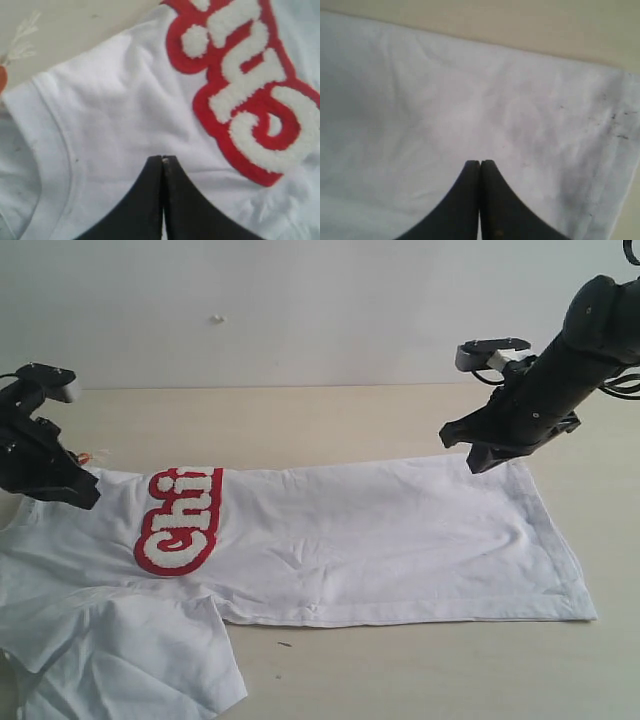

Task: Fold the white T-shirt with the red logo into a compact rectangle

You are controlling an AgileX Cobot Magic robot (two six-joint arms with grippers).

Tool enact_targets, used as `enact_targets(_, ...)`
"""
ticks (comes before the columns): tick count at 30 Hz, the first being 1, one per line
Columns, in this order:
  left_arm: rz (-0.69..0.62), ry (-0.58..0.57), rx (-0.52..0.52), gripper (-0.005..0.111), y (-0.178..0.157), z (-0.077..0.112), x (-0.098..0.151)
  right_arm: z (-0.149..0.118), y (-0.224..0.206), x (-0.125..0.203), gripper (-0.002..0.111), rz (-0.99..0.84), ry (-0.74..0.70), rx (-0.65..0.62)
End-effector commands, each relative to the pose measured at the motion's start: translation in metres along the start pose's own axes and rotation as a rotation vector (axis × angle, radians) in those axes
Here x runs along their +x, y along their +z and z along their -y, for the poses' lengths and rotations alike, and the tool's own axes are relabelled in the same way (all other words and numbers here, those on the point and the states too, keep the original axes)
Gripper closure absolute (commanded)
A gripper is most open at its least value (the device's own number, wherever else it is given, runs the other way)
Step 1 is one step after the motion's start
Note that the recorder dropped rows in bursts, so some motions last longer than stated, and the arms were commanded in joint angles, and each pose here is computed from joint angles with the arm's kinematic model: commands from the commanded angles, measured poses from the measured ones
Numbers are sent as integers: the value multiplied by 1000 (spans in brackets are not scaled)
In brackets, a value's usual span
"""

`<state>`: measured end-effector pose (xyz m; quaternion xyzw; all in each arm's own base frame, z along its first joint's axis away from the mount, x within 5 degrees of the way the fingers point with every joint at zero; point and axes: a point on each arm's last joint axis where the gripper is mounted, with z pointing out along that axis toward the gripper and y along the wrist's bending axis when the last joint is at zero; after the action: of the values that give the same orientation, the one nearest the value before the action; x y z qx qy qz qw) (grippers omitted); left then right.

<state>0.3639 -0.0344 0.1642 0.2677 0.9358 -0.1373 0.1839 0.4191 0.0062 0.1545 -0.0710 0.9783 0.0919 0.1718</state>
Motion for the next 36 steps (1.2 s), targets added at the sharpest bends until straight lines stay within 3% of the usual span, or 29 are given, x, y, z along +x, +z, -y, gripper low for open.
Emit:
enact_targets(1,-11,118,62,107,-8,21,-4,-10,-3,-2,108,9,-31,-18)
enact_targets(6,-48,304,54,107,0,68,-12,-21,-3,-2,108,0,-111,-2)
enact_targets(12,-143,408,37,107,7,113,-8,-29,-32,-5,108,22,-107,-1)
enact_targets(17,-302,506,-53,107,12,148,12,-36,-63,-3,108,22,-115,-14)
enact_targets(20,-356,535,-49,107,10,171,23,-41,-81,1,108,7,-128,-26)
enact_targets(27,-369,606,-73,107,0,221,58,-48,-111,27,108,87,-120,0)
enact_targets(30,-343,570,-85,107,0,236,73,-50,-119,39,108,97,-95,2)
enact_targets(32,-344,610,-81,107,2,245,86,-52,-120,46,108,80,-92,-3)
enact_targets(36,-340,643,-167,107,7,261,108,-53,-123,54,108,68,-89,-8)
